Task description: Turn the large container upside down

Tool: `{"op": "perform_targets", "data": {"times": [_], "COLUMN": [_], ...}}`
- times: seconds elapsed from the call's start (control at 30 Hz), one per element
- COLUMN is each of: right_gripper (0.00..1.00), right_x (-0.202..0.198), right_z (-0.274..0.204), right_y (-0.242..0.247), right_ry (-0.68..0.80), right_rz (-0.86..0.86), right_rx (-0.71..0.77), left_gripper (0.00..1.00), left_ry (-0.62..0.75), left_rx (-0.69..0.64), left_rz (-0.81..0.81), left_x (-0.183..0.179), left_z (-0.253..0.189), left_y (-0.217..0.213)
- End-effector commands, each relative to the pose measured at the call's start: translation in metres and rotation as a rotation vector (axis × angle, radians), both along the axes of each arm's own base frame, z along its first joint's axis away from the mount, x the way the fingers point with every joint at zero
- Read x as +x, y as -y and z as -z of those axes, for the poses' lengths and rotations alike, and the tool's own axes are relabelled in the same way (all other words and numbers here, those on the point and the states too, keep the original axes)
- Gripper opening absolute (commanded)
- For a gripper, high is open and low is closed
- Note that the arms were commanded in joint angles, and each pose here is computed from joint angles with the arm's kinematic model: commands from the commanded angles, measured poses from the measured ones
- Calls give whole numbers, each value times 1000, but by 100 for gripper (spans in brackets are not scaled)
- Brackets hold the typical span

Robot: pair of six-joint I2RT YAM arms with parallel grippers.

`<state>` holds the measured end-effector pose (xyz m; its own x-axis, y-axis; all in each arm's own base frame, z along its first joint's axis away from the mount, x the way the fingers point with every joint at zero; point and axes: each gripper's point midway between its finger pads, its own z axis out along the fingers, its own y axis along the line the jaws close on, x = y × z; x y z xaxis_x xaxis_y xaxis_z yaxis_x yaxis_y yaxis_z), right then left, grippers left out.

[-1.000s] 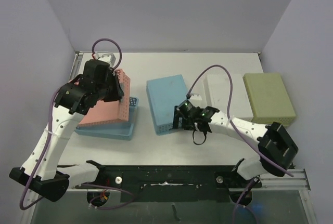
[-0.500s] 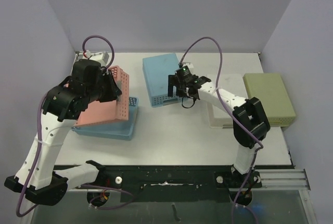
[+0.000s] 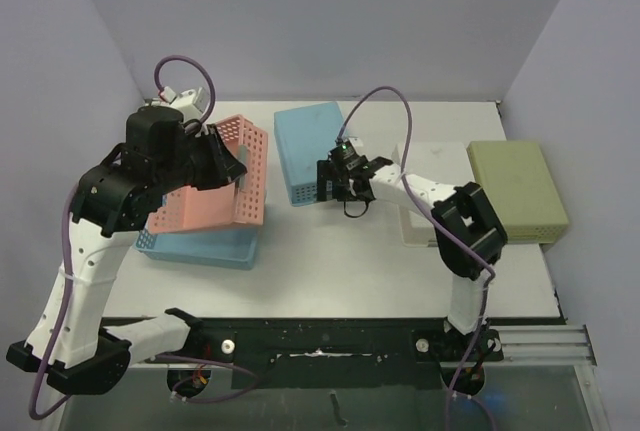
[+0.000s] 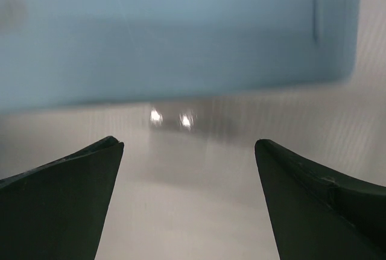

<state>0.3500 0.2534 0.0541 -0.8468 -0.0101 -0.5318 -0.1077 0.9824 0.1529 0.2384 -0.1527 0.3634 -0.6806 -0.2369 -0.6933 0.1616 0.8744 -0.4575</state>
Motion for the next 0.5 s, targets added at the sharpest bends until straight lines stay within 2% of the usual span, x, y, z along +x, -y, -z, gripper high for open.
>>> {"op": "perform_targets", "data": {"times": [0.0, 0.1, 0.2, 0.37, 0.47], "right_gripper": [98, 97, 97, 98, 98], "right_x": [73, 101, 98, 55, 16], "right_z": [-20, -28, -42, -93, -103], "right_y": [-10, -11, -6, 14, 41], "right_ry": [87, 74, 95, 179, 201], "right_rz": [51, 82, 89, 73, 44], "right_rx": [18, 16, 20, 91, 67], "left_gripper": [0, 0, 0, 0, 0], "left_ry": [148, 119, 106, 90, 82], "left_rx": [-100, -99, -115, -198, -295], "left_rz": [12, 27, 56, 153, 242], "left_x": [3, 0, -4, -6, -7], "left_z": [-46, -37, -34, -33, -42], "left_y": [7, 10, 15, 39, 65]}}
